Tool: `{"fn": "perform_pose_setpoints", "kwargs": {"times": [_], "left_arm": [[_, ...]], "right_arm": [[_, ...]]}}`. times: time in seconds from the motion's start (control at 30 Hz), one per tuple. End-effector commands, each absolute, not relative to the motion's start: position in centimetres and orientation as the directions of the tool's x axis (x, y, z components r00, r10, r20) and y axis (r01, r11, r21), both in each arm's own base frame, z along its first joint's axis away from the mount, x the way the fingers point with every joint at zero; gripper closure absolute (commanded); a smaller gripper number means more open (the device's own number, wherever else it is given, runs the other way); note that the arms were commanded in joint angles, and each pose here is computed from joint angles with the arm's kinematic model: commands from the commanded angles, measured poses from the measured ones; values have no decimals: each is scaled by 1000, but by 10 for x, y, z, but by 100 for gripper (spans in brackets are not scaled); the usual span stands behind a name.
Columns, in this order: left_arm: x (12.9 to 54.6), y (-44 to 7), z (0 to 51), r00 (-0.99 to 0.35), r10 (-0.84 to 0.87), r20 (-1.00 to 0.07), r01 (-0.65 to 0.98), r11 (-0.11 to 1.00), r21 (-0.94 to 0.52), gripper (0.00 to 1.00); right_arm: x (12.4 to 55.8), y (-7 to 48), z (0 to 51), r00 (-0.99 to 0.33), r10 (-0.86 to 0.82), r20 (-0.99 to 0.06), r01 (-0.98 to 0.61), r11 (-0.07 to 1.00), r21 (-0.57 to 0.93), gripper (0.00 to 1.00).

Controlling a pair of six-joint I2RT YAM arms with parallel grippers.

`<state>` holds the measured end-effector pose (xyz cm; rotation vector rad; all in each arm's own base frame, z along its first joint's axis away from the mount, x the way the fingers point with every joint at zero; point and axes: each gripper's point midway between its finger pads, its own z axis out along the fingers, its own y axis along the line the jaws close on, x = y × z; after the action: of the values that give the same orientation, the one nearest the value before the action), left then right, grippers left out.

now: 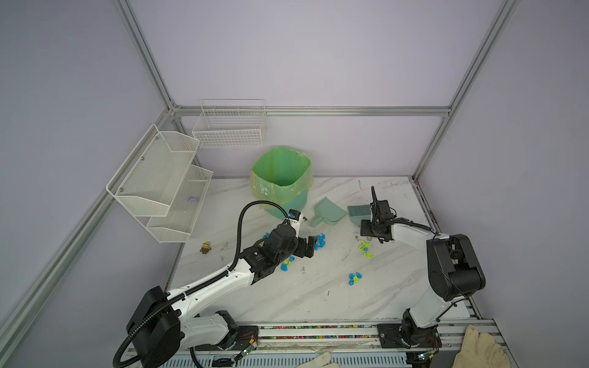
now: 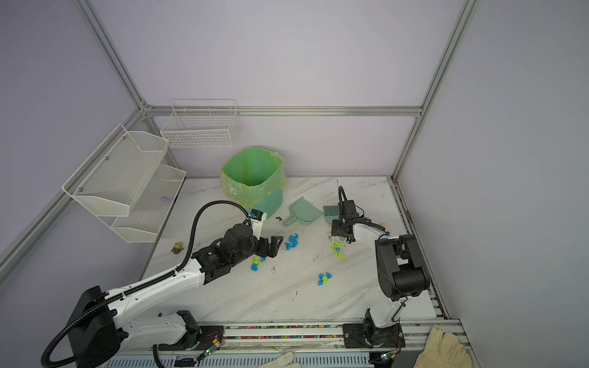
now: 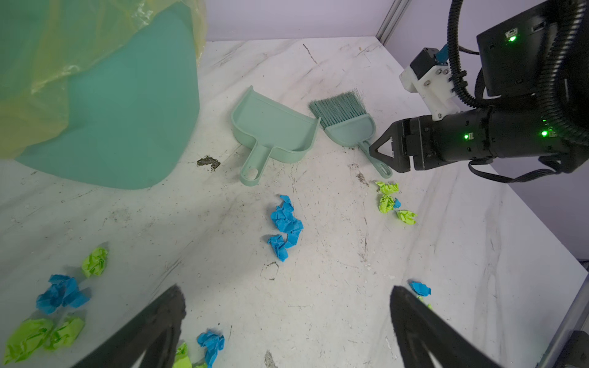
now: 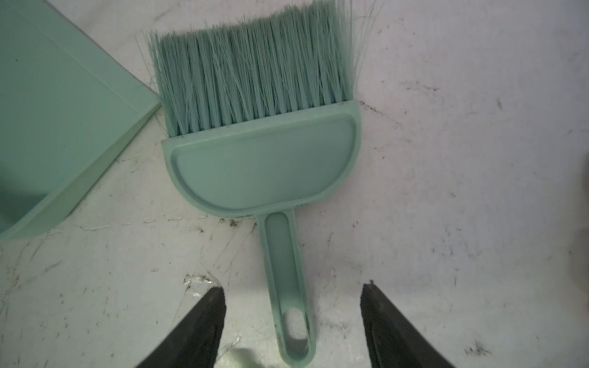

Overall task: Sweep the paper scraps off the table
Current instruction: 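Grasp the mint brush handle with the right gripper while the left arm advances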

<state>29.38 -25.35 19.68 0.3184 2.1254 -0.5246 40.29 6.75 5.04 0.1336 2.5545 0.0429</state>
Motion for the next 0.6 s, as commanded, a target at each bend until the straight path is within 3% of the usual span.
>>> {"fn": "perform_pose_setpoints", "kwargs": {"times": [0.0, 0.57], "left_arm": [[301, -265, 233, -540, -49, -840, 415, 853, -316, 0], [304, -266, 219, -579, -48, -814, 378, 868, -321, 0]], "right_arm": [[407, 75, 46, -833, 115, -541, 81, 993, 86, 37], [417, 72, 27, -855, 110, -507, 98, 994, 49, 55]]}}
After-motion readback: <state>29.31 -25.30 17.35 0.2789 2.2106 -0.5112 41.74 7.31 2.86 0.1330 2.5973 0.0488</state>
